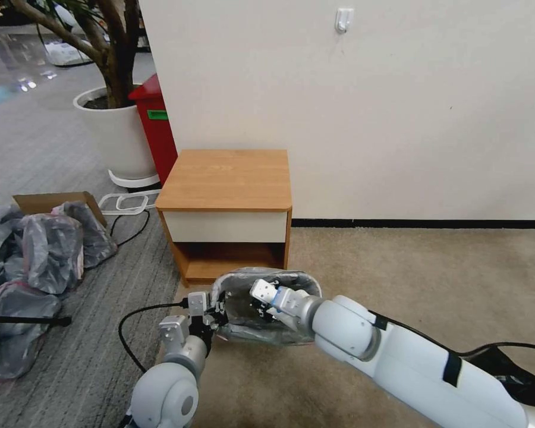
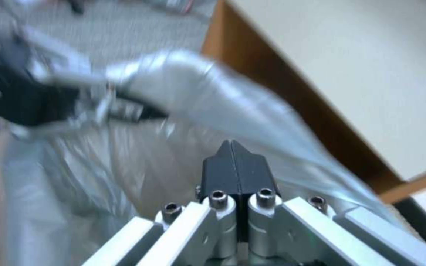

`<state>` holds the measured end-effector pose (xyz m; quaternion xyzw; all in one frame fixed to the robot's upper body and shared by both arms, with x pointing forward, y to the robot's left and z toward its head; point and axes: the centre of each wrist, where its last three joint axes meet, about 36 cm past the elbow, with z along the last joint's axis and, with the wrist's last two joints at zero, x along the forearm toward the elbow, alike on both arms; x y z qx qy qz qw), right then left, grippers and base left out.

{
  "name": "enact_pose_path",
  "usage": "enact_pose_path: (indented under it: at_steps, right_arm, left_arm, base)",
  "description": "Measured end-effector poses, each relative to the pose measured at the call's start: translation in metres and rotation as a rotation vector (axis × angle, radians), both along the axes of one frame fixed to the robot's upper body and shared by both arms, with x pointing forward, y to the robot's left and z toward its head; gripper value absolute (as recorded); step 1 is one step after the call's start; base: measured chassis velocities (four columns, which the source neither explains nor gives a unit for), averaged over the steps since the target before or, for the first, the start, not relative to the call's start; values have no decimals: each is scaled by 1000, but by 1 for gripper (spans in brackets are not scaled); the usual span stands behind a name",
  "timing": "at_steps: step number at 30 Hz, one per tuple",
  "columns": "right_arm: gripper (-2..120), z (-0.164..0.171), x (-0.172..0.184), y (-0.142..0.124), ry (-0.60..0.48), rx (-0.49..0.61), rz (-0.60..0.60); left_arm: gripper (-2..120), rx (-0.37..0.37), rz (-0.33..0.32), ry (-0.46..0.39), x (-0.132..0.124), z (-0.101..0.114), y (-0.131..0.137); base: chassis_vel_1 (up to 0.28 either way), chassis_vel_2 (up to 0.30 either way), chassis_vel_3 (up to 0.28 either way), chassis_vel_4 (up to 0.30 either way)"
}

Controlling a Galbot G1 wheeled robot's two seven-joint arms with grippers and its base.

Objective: Pick up the garbage bag from the table and place it over the trash can.

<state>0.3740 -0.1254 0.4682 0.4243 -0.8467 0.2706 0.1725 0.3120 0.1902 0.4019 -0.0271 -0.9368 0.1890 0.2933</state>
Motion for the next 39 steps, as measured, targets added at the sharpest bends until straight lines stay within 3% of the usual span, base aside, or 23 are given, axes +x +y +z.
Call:
enact_pose_path:
  at_steps: [2,4,10,14,15,19,29,39]
  right_arm:
    - [0,-7,-17,-16,-40,94,-46]
    - [10,-14,-34,-33,-74,183,-121]
    - [26,-23,-52,-61,-199,314,-265]
    - [44,-42,-73,-88,-309,401,-483]
    - [44,-42,-73,-88,-309,401,-483]
    - [65,-57,-90,-109,-380,429,-643]
    - [99,-60,-103,-130,-427,411,-760]
    - [100,-65,-104,-147,-429,401,-804]
  left_arm:
    - [3,-30,14,40,2,-2,-1]
    - [3,-49,18,79,1,-3,-1]
    - [3,-46,14,134,-6,-8,-3]
    - [3,-37,-1,181,-17,-12,-11]
    - [3,-37,-1,181,-17,-12,-11]
    - [3,-36,-51,210,-29,-8,-23]
    - [3,-17,-116,242,-40,-10,-33]
    - [3,12,-128,257,-38,-11,-21]
  base:
    - [0,0,0,0]
    - [0,0,0,0]
    - [0,0,0,0]
    - [0,0,0,0]
    - [0,0,0,0]
    - [0,0,0,0]
    - [0,0,0,0]
    - [0,0,0,0]
